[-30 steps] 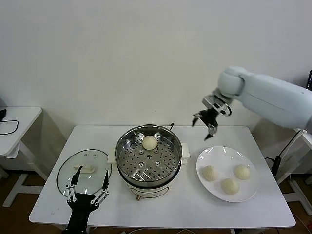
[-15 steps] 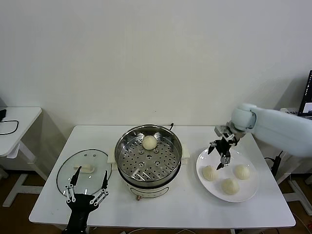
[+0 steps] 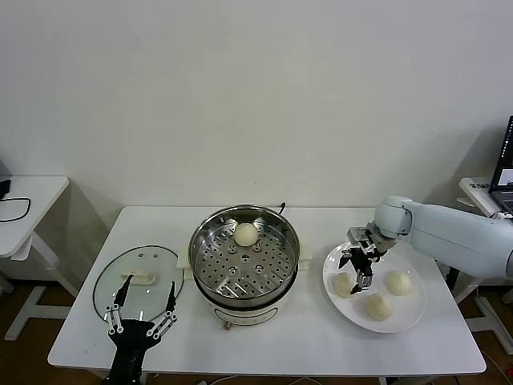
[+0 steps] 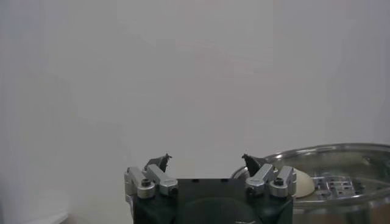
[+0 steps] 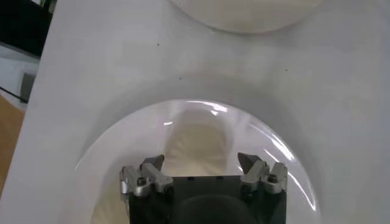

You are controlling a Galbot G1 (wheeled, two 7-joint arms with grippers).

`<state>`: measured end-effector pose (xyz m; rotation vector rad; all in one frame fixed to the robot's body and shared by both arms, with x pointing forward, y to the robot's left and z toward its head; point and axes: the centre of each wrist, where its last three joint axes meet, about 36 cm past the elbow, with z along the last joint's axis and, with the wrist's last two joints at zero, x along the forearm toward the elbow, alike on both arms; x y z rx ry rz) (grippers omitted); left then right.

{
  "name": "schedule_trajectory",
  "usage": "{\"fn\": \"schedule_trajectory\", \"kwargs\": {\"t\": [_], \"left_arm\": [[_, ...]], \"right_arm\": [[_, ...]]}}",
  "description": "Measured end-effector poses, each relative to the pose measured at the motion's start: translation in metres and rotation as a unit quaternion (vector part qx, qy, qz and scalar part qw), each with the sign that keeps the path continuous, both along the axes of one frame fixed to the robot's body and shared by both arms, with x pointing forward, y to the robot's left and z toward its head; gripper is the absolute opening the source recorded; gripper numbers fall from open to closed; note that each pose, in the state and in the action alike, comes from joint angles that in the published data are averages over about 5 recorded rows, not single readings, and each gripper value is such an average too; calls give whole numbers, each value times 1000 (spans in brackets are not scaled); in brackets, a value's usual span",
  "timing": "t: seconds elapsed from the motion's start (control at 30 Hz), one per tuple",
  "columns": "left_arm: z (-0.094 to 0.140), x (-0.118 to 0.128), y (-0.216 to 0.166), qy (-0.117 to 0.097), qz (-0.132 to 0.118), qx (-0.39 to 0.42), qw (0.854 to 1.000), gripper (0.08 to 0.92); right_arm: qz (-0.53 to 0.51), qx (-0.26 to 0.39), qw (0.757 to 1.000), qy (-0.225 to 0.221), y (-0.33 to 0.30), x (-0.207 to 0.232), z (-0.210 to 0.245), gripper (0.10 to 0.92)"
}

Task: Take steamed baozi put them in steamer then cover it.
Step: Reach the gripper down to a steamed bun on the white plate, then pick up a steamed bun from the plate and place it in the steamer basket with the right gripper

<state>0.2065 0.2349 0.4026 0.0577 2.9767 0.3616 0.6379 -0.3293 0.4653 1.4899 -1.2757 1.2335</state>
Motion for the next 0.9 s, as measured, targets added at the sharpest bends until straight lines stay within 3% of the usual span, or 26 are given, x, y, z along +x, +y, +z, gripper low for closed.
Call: {"fn": "schedule_trajectory", "kwargs": {"t": [0.2, 0.57, 0.9], "left_arm": [[-1, 0, 0, 1, 1, 0, 1000, 823], [0, 1, 1, -1, 4, -2, 1000, 823], [4, 3, 1, -7, 1, -2, 1000, 823]], "right_arm": [[-1, 0, 1000, -3, 0, -4, -8, 802], [0, 3, 1000, -17, 0, -7, -6, 682], [23, 8, 999, -31, 14, 7, 46, 662]]}}
